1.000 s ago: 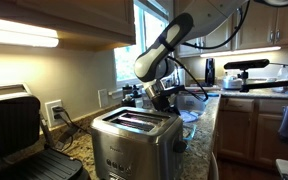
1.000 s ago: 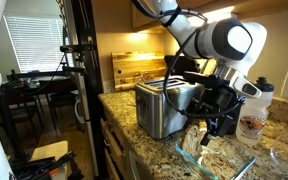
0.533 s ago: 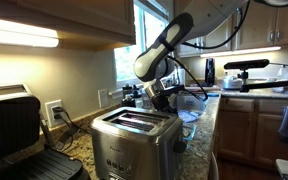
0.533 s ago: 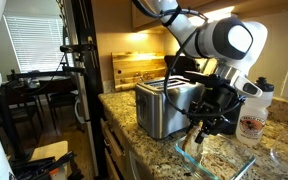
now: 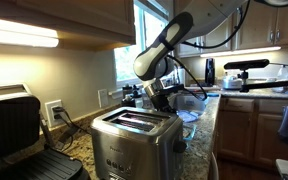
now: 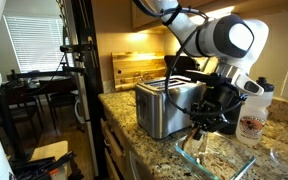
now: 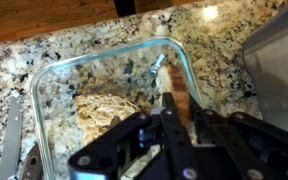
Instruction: Put one slice of bread inside the right slot of the toaster
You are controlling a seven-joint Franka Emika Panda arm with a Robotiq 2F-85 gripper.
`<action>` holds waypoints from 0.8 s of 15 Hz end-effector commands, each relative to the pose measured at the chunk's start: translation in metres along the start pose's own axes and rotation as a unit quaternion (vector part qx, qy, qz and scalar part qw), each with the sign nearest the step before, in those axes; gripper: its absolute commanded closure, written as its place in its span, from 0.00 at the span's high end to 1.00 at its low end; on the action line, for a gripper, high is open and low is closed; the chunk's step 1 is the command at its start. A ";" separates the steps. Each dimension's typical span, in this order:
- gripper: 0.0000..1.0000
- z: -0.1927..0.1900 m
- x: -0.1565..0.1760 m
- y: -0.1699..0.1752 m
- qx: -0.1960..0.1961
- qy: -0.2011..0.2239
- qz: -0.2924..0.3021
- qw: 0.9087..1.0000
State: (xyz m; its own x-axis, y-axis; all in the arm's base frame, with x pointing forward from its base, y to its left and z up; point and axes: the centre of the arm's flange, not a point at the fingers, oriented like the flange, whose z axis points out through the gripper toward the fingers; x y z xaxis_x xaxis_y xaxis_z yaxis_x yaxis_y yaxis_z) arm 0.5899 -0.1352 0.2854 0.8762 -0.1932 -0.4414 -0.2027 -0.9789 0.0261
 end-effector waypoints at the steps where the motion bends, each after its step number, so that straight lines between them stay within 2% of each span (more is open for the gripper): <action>1: 0.08 -0.023 -0.020 -0.009 -0.002 0.030 0.005 1.000; 6: 0.08 -0.064 -0.046 -0.028 -0.004 0.083 -0.012 0.996; 12: 0.08 -0.100 -0.067 -0.038 0.000 0.122 -0.024 0.992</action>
State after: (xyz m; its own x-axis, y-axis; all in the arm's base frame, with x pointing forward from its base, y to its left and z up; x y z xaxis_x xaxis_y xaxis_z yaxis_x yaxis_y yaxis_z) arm 0.6005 -0.0991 0.3873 0.9550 -0.1487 -0.2568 -0.1523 -0.9883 0.0057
